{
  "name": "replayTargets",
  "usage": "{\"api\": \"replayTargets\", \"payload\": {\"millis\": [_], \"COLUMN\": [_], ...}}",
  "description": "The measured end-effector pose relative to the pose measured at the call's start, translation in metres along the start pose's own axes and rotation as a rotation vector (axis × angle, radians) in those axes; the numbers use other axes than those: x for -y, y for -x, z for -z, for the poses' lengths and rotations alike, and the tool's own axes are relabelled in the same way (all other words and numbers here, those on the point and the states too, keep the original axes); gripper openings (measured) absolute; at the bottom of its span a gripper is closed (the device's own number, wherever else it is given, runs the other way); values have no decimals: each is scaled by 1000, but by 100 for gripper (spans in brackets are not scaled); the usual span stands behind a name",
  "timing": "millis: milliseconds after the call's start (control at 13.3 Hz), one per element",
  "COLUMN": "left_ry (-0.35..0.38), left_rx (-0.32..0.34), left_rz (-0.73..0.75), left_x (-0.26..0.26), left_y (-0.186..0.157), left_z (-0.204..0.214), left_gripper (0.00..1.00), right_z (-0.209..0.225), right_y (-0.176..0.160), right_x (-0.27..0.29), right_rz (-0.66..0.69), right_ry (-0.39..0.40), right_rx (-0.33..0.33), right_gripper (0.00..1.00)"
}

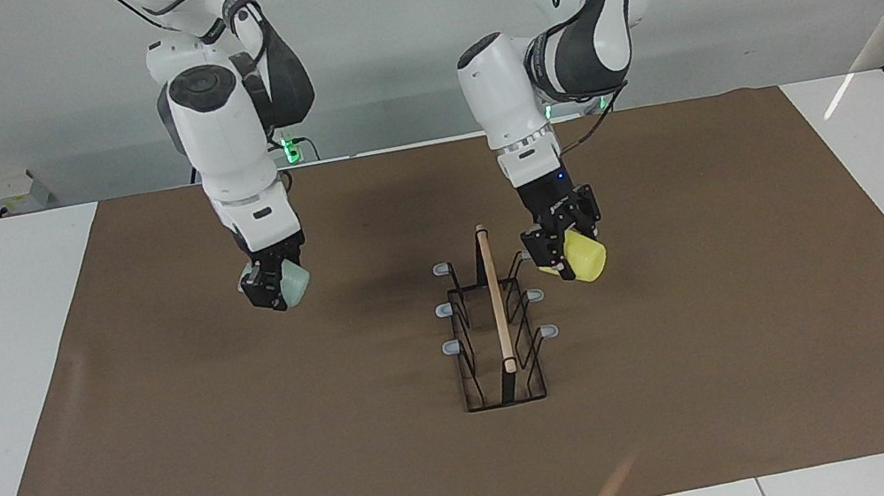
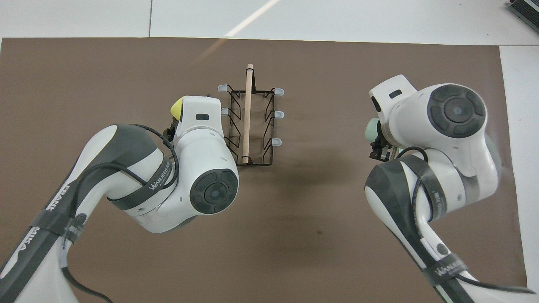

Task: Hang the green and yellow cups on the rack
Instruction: 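Hang the yellow cup on a rack peg while the right gripper lifts the green cup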

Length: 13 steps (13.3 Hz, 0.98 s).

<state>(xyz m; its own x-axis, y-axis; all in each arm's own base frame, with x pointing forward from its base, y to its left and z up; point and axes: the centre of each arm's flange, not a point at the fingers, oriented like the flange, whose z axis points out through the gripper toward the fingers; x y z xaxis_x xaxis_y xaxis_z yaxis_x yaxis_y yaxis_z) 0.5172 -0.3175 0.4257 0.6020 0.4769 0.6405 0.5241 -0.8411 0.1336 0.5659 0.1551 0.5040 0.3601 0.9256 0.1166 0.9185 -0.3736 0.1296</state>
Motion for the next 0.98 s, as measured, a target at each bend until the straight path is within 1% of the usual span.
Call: {"api": "replayTargets", "payload": {"millis": [151,226,376,452,527,602,753,828,903,978], "left_ry": [9,12,21,27,31,33,36,38,36,37], "left_rx": [7,10,17,18,16,16,16,16,15,17], "left_rz": [-14,-22,-43,-50,-53,-53,-54,-57,-59,-56], "left_x": [-1,-2,-5,-7,-8,-9,-9,-10,-11,-11], "left_y": [9,14,27,32,34,34,35,36,37,39], "left_z": [1,2,8,12,14,15,16,19,22,25], "left_gripper": [69,69,69,69,69,69,69,78,89,99], "right_z": [25,34,46,52,57,62,74,79,83,84], "right_y": [-4,-5,2,11,20,27,28,28,30,32], "right_x": [7,8,1,-7,-15,-20,-22,-23,-24,-24], "right_rz": [-12,-18,-29,-41,-56,-72,-88,-90,-95,-106], "right_ry": [-34,-57,-113,-135,-145,-147,-153,-152,-148,-149], "right_rx": [-120,-191,-372,-478,-569,-642,-773,-836,-891,-938], "right_gripper": [67,67,67,67,67,67,67,67,67,67]}}
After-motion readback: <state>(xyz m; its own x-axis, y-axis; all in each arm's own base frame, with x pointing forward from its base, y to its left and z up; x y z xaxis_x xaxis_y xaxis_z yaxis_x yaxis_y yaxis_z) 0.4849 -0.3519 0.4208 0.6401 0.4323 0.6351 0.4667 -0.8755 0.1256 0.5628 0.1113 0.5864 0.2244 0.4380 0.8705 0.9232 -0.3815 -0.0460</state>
